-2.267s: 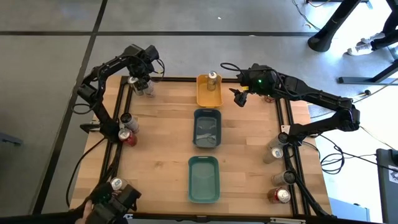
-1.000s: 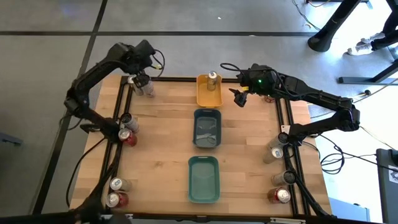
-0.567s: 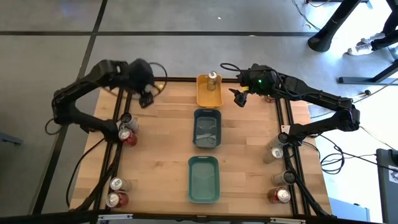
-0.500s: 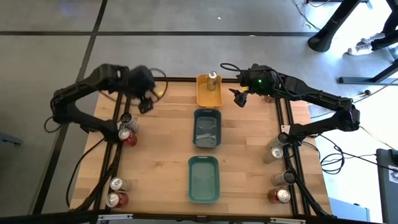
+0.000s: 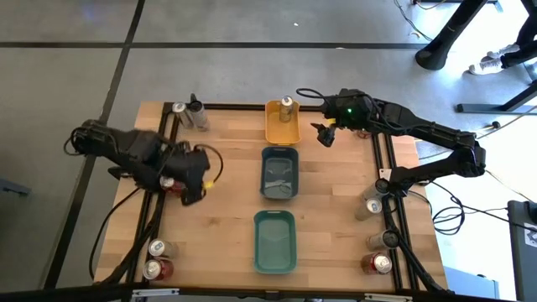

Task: Sort soda cans
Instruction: Put the bottom left blue soda can into the yellow bin

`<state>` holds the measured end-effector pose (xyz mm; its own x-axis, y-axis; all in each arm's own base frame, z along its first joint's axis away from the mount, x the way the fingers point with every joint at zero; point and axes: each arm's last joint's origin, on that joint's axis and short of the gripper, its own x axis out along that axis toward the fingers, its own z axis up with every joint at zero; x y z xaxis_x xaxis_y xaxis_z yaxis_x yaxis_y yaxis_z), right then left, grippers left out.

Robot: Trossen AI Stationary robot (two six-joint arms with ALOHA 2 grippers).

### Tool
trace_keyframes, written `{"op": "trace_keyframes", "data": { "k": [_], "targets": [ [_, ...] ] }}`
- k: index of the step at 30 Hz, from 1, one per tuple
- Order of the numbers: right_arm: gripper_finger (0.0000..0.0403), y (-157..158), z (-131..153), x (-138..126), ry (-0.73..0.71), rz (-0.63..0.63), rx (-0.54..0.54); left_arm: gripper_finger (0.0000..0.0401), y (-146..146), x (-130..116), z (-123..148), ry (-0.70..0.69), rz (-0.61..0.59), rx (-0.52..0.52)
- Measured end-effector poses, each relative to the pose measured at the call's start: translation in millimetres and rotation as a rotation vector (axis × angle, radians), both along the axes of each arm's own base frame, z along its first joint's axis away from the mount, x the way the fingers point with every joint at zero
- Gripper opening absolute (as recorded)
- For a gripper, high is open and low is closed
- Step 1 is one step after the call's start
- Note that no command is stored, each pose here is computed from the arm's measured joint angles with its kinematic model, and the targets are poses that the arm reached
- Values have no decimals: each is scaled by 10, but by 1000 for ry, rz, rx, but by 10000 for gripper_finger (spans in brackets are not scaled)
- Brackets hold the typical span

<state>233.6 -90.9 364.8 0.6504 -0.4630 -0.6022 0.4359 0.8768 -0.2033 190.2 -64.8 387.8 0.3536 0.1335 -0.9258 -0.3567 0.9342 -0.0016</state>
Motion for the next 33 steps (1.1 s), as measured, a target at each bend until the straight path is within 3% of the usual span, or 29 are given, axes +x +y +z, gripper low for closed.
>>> {"op": "trace_keyframes", "data": {
  "k": [18, 27, 33],
  "targets": [
    [325, 11, -37, -30, 29, -25, 43, 280, -1069, -160, -340, 192, 108, -207],
    [325, 11, -37, -30, 28, -25, 44, 297, -1251, -363, -396, 200, 358, -265],
    [325, 11, -36, -30, 28, -25, 44, 324, -1360, -425, -443, 211, 379, -255]
  ]
}}
